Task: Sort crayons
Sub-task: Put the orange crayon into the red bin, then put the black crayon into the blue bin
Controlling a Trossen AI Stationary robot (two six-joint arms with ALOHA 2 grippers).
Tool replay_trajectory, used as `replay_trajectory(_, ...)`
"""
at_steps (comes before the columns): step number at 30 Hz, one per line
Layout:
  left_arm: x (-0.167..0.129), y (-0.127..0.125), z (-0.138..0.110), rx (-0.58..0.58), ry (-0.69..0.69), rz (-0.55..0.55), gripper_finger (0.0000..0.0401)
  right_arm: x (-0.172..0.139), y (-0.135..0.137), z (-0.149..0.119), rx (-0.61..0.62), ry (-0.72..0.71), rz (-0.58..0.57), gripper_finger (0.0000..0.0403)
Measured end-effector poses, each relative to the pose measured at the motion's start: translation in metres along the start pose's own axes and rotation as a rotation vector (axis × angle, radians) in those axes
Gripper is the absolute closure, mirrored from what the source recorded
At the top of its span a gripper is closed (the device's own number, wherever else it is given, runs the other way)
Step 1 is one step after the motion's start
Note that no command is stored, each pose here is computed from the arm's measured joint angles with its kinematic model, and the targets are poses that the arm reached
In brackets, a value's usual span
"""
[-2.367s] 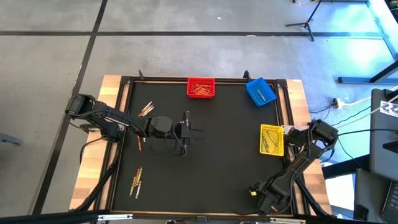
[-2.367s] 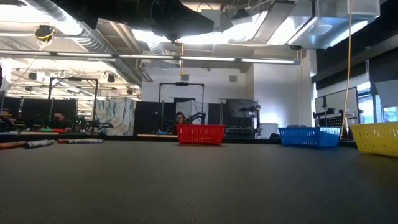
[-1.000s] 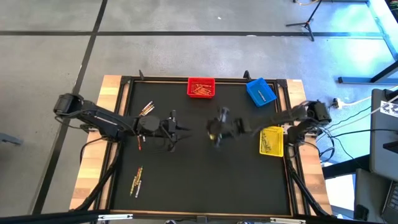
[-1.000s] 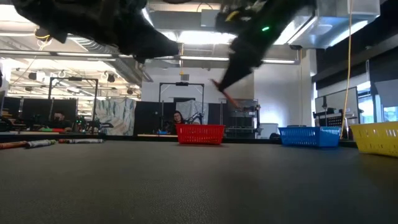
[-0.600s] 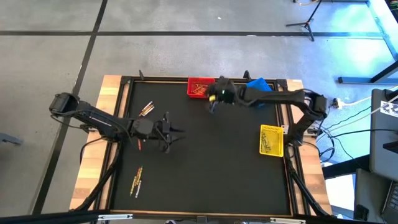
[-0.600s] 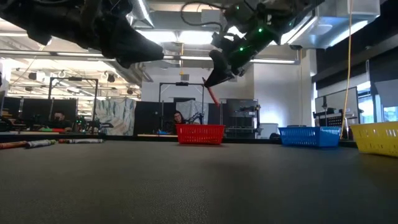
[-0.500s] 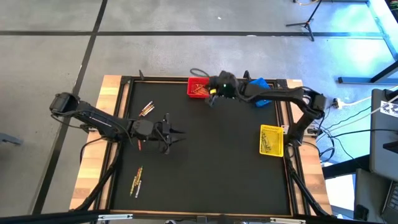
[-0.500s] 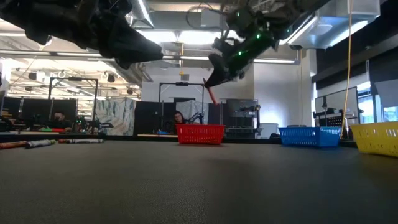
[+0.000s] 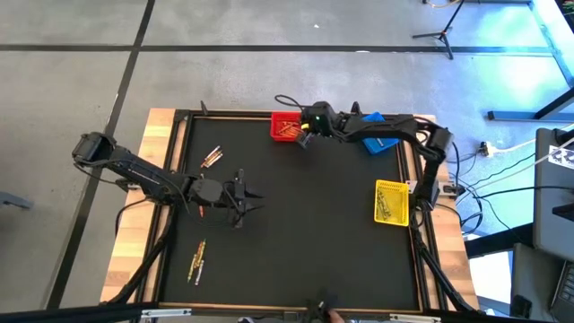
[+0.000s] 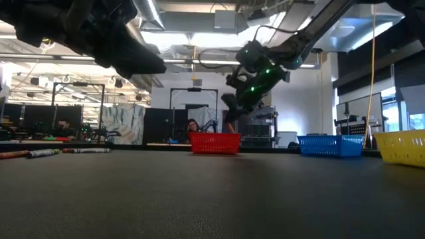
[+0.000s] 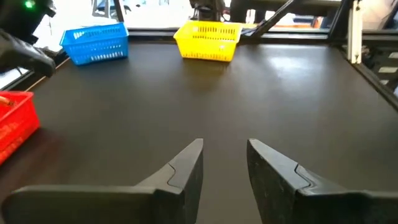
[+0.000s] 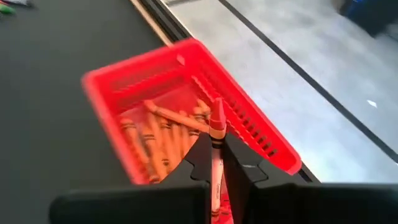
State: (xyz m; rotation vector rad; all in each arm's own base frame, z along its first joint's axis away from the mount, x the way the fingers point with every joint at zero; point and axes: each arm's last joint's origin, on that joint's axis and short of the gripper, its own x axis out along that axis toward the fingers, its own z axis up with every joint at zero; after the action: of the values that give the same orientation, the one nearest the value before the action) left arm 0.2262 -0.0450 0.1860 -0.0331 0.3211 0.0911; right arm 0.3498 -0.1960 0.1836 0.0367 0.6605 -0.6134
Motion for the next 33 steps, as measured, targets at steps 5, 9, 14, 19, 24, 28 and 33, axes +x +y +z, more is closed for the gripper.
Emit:
replay_trajectory(5, 0.001, 0.003, 0.0, -0.001, 0.0, 0.016, 0.0287, 0.008, -0.002, 0.001, 0.111, -0.048, -0.116, 0.035)
replay_trajectory(9, 0.002, 0.007, 0.001, -0.006, -0.001, 0.031, 0.0287, 0.007, -0.002, 0.004, 0.132, -0.038, -0.127, 0.0316)
replay_trajectory(14, 0.003, 0.011, 0.001, -0.012, -0.002, 0.047, 0.0287, 0.006, 0.003, 0.007, 0.111, -0.048, 0.004, 0.0299)
replay_trajectory(19, 0.003, 0.012, 0.001, -0.013, -0.002, 0.051, 0.0286, 0.002, 0.009, 0.008, 0.08, -0.03, 0.018, 0.0297)
replay_trajectory(24, 0.003, 0.012, 0.002, 0.008, -0.012, 0.062, 0.0286, -0.04, 0.029, 0.025, -0.028, -0.042, 0.106, 0.0297)
replay_trajectory(28, 0.003, 0.013, 0.003, 0.009, -0.017, 0.095, 0.0286, -0.082, 0.055, 0.02, -0.136, -0.078, 0.19, 0.0297)
replay_trajectory(33, 0.002, 0.017, 0.003, 0.006, -0.023, 0.209, 0.0286, -0.13, 0.078, -0.011, -0.212, -0.269, 0.268, 0.0297)
